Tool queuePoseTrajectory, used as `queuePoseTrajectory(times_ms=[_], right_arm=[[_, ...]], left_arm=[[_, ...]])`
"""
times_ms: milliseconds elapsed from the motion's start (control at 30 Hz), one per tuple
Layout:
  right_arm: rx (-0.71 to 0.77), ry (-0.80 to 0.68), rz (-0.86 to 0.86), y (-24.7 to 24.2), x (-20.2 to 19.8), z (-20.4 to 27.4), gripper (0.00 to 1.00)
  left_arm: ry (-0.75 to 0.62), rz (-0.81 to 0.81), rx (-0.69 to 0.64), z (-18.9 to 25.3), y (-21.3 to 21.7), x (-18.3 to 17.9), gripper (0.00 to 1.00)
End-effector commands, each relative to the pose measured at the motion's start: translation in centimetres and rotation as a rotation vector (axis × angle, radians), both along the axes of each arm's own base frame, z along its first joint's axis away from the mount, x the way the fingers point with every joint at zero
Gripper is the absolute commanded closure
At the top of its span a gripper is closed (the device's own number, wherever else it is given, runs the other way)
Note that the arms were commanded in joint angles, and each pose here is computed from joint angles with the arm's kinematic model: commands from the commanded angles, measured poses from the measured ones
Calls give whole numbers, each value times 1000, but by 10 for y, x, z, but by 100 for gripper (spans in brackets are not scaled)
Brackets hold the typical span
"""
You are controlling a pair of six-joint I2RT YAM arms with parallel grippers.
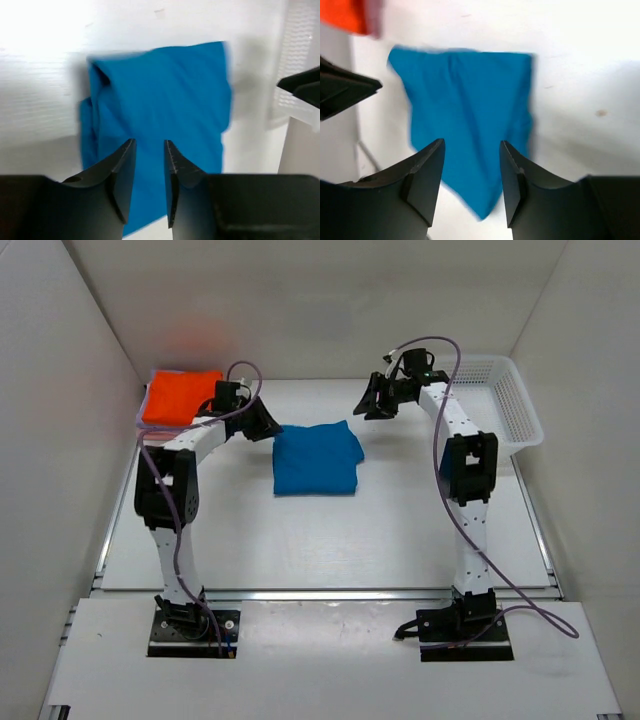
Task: Fold and stack the t-shirts
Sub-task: Fold the long partially folded tshirt into a neat square, then put the neatly folded tshirt into the corner of the board with the left arm
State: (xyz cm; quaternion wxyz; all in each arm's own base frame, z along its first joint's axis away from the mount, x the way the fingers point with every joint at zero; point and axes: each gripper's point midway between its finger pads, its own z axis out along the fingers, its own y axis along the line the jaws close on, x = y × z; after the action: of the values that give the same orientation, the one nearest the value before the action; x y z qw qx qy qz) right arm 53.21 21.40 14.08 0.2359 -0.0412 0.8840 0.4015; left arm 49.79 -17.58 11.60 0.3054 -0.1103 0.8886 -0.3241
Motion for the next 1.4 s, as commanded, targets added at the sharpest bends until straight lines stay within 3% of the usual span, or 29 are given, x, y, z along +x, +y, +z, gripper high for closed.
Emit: queuePoseTrajectory(times_ms=[0,67,167,200,233,267,333,633,1067,1133,1233,1333,1367], right_arm=[[-156,79,-9,-10,-2,-32,54],[-223,48,-37,-18,5,-34,54],[-258,-24,-51,-20,5,-26,54],[-262,-14,-49,-21,-8,-25,54],[-239,-93,-72,-23,0,-3,54],[-218,-77,-68,-22,-7,-17,53],[-170,-89,-80,-26,-15,-10,52],[-155,5,-62,-29,-37,-70,62],[-19,59,-25,-16,-29,-88,59],[-15,75,-18,-11,-31,-91,68],[-19,79,-11,-9,-38,-92,73],[6,93,4,-6,-49,-89,99],[14,104,13,-3,-55,-87,100]], left_arm=[[54,19,-50,-20,8,5,60],[56,50,-56,-25,12,3,52],[46,86,-33,-33,23,-6,49],[52,99,-20,-36,30,-10,46],[68,93,-13,-41,28,-15,44],[69,102,-6,-43,34,-16,42],[83,86,-7,-49,33,-24,41],[144,66,-20,-78,18,-64,40],[178,44,-43,-92,5,-82,41],[185,55,-48,-95,7,-83,41],[193,58,-46,-99,9,-84,41],[211,58,-51,-103,9,-88,41],[189,54,-61,-100,7,-84,40]])
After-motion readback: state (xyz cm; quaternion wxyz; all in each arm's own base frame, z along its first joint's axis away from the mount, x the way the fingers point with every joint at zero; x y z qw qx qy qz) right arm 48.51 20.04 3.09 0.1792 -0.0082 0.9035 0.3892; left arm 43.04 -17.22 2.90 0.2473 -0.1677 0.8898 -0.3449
